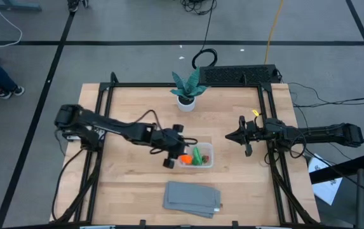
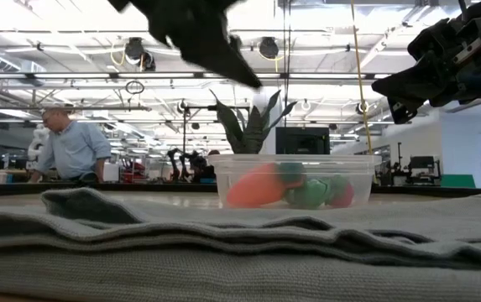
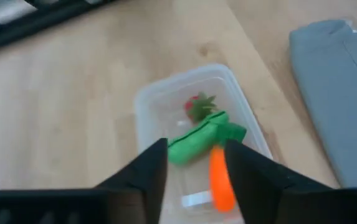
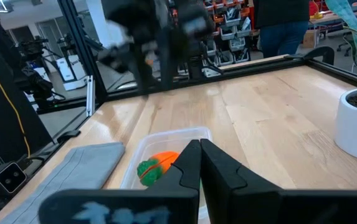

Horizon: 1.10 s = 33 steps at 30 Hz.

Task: Pick and placing Produce into tupperware
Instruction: Return to Home Position

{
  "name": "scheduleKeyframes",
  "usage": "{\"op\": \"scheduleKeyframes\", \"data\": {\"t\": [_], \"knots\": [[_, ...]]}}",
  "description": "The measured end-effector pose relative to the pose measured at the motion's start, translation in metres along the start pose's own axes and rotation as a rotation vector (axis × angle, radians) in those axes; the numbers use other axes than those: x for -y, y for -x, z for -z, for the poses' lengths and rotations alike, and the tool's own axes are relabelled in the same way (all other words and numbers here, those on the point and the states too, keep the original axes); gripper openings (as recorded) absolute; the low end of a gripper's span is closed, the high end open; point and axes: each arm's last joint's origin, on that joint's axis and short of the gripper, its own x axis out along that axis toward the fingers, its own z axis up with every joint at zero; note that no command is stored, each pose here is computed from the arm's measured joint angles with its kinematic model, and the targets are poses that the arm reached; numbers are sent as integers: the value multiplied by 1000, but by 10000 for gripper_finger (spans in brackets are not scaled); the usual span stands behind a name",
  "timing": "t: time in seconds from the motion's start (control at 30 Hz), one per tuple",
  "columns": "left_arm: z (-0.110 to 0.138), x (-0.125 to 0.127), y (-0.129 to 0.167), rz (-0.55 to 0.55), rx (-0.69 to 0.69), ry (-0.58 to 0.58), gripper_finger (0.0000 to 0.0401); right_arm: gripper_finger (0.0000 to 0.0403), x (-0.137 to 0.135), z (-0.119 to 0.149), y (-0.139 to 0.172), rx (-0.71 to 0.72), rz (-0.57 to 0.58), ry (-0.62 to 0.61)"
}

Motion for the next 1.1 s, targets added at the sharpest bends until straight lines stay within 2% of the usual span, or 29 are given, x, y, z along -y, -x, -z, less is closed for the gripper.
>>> {"op": "scheduleKeyframes", "data": {"t": [0.23, 0.3, 0.47, 0.7, 0.87, 1.0, 1.1], "knots": [[-15, 1, 61, -90, 54, 26, 30, 0, 0, -2, 0, 24, -5, 1], [-14, 2, 71, -101, 70, 23, 9, 0, -1, -4, 0, 45, -10, -1], [-7, 7, 96, -176, 80, 15, 2, 0, -2, -8, 1, 84, -19, -8], [9, 9, 137, -317, 136, 99, 2, 0, -3, -14, 3, 145, -3, -3], [37, 14, 155, -383, 270, 159, 1, 0, -3, -15, 4, 154, 10, 7], [68, 15, 152, -376, 424, 171, 1, 0, -3, -15, 5, 162, 10, 26], [91, 7, 148, -424, 497, 222, 0, 0, -3, -16, 5, 166, 10, 37]]}}
